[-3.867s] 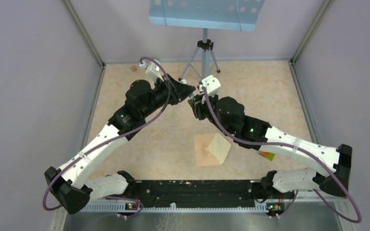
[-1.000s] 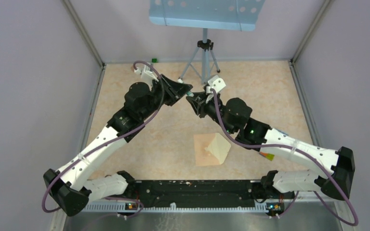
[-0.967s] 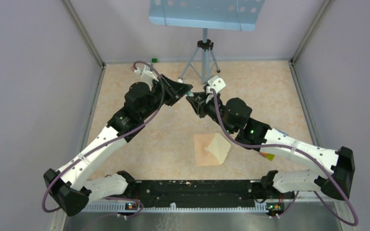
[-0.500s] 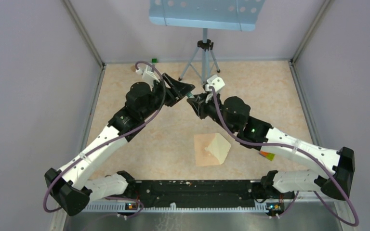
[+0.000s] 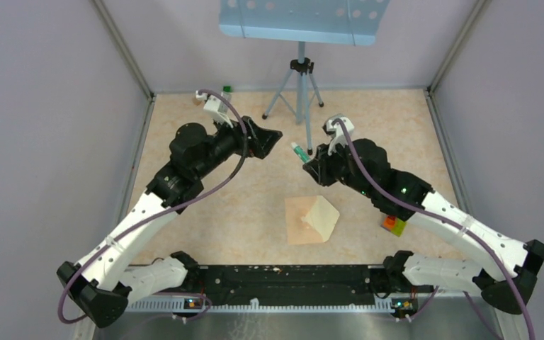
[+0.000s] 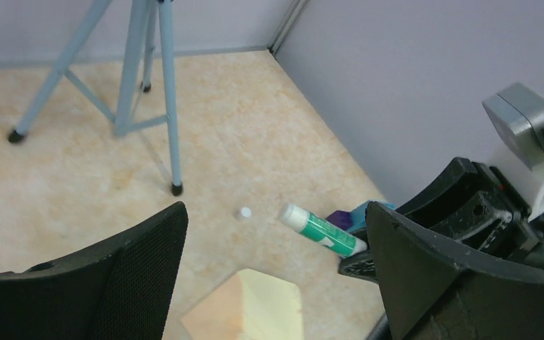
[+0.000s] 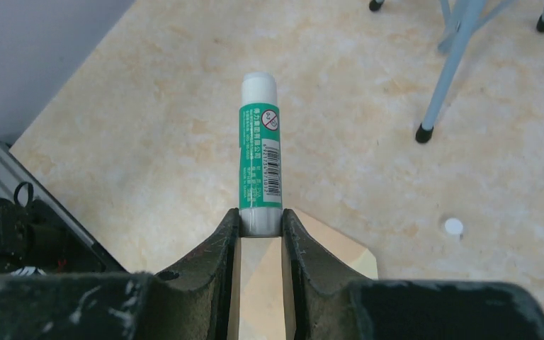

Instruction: Place the letter into the envelope and seal it

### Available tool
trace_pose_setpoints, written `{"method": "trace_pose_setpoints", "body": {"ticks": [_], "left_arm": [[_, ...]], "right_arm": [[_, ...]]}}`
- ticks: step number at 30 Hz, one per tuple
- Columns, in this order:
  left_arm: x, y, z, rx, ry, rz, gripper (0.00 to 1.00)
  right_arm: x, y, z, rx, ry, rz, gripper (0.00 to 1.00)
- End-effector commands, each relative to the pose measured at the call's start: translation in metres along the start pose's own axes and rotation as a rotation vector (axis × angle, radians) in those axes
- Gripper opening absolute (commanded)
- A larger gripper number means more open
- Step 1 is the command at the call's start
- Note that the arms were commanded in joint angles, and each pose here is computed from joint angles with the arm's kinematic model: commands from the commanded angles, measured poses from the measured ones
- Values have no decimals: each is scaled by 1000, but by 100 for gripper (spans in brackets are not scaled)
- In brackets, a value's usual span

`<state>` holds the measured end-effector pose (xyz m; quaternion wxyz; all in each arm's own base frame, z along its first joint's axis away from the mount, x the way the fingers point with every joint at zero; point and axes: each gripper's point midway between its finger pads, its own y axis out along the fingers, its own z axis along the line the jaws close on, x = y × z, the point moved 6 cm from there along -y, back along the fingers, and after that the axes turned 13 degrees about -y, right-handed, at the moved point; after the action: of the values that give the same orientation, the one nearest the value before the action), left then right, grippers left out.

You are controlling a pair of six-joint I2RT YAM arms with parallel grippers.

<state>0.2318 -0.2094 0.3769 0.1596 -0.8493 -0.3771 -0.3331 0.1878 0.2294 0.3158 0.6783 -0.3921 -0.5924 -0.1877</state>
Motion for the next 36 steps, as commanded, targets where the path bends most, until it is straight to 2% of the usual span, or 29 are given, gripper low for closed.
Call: {"method": "trace_pose_setpoints", "body": {"ticks": [1,4,7,11,15,21,29,36], "left_arm": [[14,-8,-17,-156,467,36,98],[1,-13,-18,-216,708,67,95],[-28,-20,-16,-296,940,103,94],[-72,-27,-15,-431,1180,170,90],[-101,-25,-15,-520,1274,223,85],[-133,-14,-13,-562,1397,277,75],[-147,-4,-14,-606,1432,307,68],[-155,0,-14,-634,1426,318,53]], "right_arm": [[-5,-34,1,78,64,94,0],[-18,-47,1,94,65,155,0],[-28,-59,2,126,64,200,0],[-34,-75,6,177,59,246,0],[-34,-86,8,217,53,280,0],[-36,-90,14,271,58,313,0],[-38,-88,18,298,64,341,0],[-38,-88,20,315,68,352,0]]}}
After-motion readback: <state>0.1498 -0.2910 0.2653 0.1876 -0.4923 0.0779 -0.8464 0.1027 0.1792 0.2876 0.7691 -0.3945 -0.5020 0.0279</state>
